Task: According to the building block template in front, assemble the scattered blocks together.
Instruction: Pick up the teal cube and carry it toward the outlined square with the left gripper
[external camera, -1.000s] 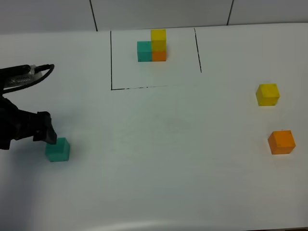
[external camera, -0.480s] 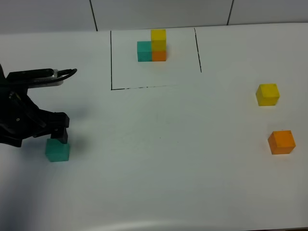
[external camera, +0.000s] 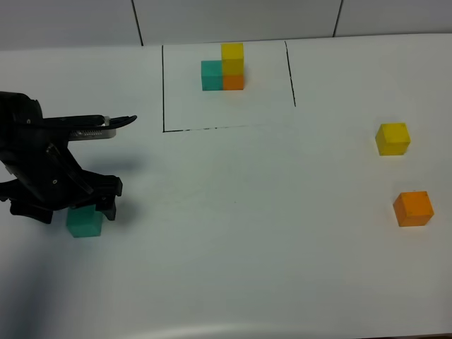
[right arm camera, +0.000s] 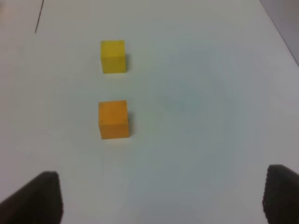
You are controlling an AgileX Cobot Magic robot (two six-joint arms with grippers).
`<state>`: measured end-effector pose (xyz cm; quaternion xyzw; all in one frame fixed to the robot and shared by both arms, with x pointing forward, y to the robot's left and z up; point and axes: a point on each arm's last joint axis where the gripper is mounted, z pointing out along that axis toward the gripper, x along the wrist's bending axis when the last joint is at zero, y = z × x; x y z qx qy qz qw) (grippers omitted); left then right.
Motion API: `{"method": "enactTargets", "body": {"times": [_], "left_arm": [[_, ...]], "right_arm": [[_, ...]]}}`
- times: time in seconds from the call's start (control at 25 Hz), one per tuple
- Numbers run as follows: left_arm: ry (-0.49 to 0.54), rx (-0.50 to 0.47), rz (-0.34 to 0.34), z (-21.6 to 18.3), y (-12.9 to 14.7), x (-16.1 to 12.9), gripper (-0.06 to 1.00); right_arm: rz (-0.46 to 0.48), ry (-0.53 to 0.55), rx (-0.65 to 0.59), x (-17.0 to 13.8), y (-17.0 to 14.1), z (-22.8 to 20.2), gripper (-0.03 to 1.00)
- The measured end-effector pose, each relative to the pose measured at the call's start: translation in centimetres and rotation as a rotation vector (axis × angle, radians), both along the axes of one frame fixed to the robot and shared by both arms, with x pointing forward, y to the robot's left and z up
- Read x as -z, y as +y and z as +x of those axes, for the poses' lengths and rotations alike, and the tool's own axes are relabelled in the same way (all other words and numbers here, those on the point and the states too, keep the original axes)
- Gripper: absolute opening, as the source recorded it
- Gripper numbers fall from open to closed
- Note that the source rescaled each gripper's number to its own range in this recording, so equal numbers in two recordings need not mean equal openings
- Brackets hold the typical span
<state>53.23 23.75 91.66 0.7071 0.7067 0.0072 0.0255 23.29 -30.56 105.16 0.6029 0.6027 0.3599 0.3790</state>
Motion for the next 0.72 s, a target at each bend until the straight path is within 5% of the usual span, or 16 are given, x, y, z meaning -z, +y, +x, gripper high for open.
{"method": "enactTargets", "body": {"times": [0.2,0.36,0.44,0.64,0.72], "left_arm": [[0.021,-0.002,0.003,0.3,-0.1,1.3,0.71],[0.026,-0.003,0.004,0.3,-0.1,1.8,0.30],[0.020,-0.003,0.003,0.4,-0.1,1.7,0.01],[0.022,0.013,0.004,0.6,-0.3,1.5,0.00],[0.042,0.101,0.016,0.7,-0.9,0.9,0.00]], "right_arm": [[0.000,0.000,0.000,0.0,0.0,0.0,0.95],[0.000,0.000,0.000,0.0,0.0,0.0,0.95],[0.000,0.000,0.000,0.0,0.0,0.0,0.95],[0.001,0.000,0.000,0.0,0.0,0.0,0.95],[0.001,0.000,0.000,0.0,0.0,0.0,0.95]]}}
